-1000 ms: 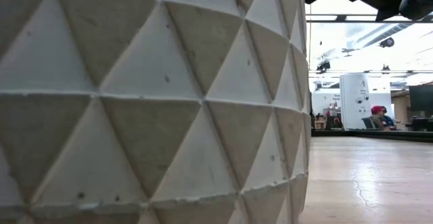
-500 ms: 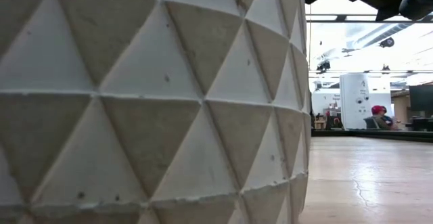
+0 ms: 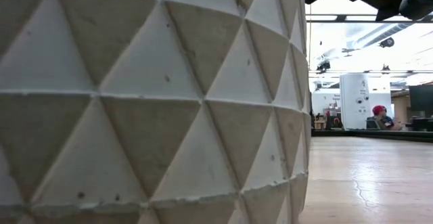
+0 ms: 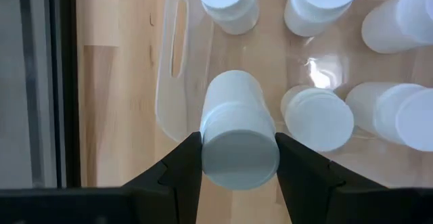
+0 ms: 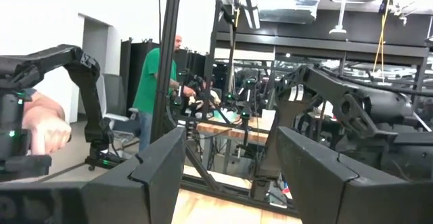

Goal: Pick and place pill bottles into a basket
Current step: Put the white pill bottle into the transparent bin

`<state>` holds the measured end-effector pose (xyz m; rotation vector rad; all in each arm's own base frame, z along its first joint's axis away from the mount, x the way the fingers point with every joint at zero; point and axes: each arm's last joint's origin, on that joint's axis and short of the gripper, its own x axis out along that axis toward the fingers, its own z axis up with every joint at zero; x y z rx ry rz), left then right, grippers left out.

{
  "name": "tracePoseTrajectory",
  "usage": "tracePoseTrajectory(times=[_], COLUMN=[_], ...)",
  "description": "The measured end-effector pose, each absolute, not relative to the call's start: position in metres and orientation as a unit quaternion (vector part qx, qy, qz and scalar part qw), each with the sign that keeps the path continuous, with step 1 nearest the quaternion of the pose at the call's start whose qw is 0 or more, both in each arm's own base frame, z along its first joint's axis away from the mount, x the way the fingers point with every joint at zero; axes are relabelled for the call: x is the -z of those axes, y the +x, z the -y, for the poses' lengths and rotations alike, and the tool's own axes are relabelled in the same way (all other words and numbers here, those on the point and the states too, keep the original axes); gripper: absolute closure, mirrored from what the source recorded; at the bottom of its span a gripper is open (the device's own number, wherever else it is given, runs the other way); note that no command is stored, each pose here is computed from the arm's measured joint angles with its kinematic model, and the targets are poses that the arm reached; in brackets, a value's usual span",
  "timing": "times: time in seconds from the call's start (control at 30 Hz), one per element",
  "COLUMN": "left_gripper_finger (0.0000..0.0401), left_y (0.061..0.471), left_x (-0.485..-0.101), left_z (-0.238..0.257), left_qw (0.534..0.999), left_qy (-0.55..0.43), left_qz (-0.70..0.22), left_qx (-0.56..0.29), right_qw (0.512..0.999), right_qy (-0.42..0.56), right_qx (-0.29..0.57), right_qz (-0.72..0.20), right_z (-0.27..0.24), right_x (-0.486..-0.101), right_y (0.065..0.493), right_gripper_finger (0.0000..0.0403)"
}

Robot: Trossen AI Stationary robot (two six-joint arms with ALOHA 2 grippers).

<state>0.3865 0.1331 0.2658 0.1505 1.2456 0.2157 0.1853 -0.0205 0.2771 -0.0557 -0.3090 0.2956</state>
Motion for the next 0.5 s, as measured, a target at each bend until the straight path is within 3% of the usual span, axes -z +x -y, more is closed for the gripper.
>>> tracePoseTrajectory(times=[0.5], left_gripper_finger=[0.0257], left_y=[0.3923], left_x=[-0.2571], left_z=[-0.1396], left_qw=[0.805], left_qy=[0.079], left_qz=[-0.579], left_qx=[-0.098], right_qw=[0.978], right_qy=[-0.026], right_qx=[-0.147], right_qz=[0.148], right_z=[0.0205], right_x=[-0.2744], right_y=[0.1851], right_gripper_finger=[0.0184])
